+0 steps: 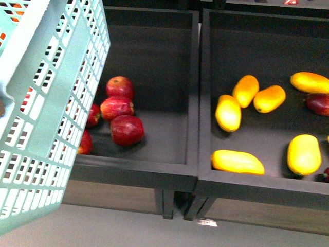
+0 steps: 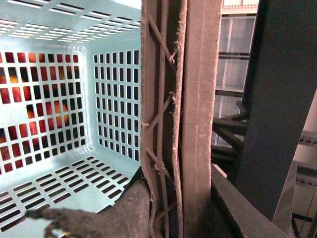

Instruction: Pick mango and avocado into basket

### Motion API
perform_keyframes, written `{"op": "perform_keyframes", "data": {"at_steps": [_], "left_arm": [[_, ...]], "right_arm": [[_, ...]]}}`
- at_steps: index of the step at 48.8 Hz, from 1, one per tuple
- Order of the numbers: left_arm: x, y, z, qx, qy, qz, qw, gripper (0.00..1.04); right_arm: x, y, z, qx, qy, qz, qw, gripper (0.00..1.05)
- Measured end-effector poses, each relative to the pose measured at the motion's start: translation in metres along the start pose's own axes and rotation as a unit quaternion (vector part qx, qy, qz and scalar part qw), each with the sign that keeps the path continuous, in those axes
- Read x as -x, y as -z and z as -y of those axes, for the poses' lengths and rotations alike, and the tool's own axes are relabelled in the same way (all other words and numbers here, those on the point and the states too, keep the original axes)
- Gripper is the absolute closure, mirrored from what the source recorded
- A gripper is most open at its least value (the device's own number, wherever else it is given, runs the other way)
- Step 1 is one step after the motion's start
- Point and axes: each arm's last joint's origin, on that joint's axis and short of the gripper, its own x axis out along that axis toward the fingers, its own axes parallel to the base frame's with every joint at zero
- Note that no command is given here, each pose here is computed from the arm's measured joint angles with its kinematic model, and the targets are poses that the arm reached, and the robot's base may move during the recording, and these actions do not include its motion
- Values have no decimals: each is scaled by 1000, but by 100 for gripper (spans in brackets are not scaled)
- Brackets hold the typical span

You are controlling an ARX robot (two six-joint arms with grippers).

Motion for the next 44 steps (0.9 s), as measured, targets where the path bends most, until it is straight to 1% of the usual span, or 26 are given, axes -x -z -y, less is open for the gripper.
{"op": "perform_keyframes", "data": {"at_steps": [12, 17, 18, 19, 21, 22, 27, 34, 38, 44], "left_arm": [[0, 0, 0, 0, -1, 0, 1000, 84], [0, -2, 0, -2, -2, 15, 1000, 84], [0, -2, 0, -13, -10, 15, 1000, 84], [-2, -2, 2, -40, -45, 7, 998, 84], [-6, 1, 8, -89, -85, -14, 992, 84], [-11, 4, 11, -120, -92, -27, 988, 84], [-28, 13, 19, -179, -90, -60, 978, 84], [-62, 34, 34, -210, -87, -102, 968, 84], [-87, 61, 52, -231, -69, -161, 957, 84], [-102, 91, 68, -243, -54, -214, 945, 84]], "right_arm": [[0, 0, 0, 0, -3, 0, 1000, 9], [0, 0, 0, 0, -3, 0, 1000, 9], [0, 0, 0, 0, -3, 0, 1000, 9], [0, 0, 0, 0, -3, 0, 1000, 9], [0, 0, 0, 0, -2, 0, 1000, 9], [0, 0, 0, 0, -1, 0, 1000, 9], [0, 0, 0, 0, -1, 0, 1000, 9], [0, 0, 0, 0, -1, 0, 1000, 9], [0, 0, 0, 0, 0, 0, 1000, 9], [0, 0, 0, 0, 0, 0, 1000, 9]]}}
